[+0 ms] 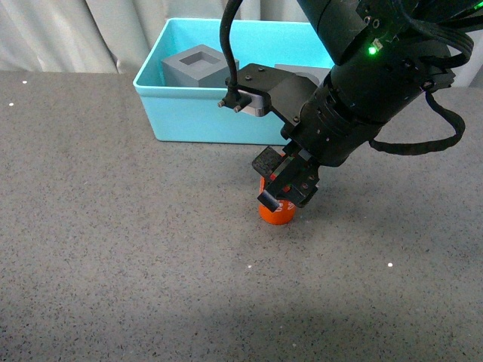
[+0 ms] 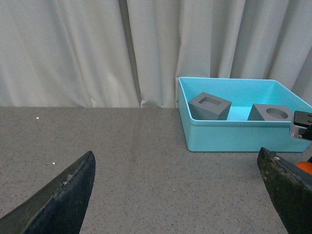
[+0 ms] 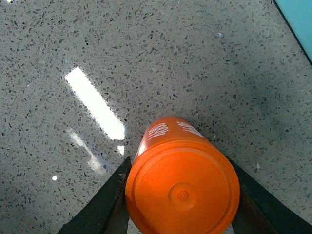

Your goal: Place gray and orange parts in blue box

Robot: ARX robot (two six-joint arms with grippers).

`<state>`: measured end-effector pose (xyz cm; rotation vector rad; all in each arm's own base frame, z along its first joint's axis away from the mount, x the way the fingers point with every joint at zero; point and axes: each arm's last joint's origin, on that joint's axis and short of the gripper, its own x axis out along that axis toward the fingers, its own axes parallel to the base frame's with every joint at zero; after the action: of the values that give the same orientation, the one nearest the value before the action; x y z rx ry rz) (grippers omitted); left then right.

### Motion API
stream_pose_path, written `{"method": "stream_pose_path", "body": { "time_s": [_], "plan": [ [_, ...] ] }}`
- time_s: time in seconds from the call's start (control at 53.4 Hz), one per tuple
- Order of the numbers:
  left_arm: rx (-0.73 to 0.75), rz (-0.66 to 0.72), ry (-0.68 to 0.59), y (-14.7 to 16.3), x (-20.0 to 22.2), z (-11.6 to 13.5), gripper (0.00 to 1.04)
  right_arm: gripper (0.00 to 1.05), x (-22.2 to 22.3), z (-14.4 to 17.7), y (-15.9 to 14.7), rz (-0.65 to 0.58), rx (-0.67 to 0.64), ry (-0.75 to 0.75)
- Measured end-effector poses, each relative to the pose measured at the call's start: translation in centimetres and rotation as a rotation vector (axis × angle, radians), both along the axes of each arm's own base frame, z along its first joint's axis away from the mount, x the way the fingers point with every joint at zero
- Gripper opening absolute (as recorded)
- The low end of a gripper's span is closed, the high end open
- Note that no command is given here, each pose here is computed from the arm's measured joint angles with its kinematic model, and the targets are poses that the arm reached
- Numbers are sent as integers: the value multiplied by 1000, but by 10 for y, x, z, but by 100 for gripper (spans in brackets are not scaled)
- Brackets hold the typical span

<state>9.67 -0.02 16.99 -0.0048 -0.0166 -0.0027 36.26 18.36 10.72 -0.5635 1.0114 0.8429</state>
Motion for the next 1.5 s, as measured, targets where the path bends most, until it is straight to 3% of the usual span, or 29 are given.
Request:
{"method": "stream_pose_path", "body": {
  "time_s": [0.15,0.3,0.412,0.562,0.749,0.918,1.498],
  "plan": [
    [0,0,0,0,0,0,98,45,2,12,-2,-29,57,-16],
    [0,0,0,0,0,0,98,45,9,55,-7,-84,160,-129],
    [0,0,0,0,0,0,98,45,27,107,-10,-166,252,-296],
    [0,0,0,0,0,0,98,45,49,131,-9,-229,299,-380],
    [0,0,0,0,0,0,98,45,81,114,3,-265,278,-335],
    [0,0,0,0,0,0,98,45,112,77,24,-264,241,-249],
    [0,0,0,0,0,0,98,45,146,30,45,-291,108,-83]
  ]
}}
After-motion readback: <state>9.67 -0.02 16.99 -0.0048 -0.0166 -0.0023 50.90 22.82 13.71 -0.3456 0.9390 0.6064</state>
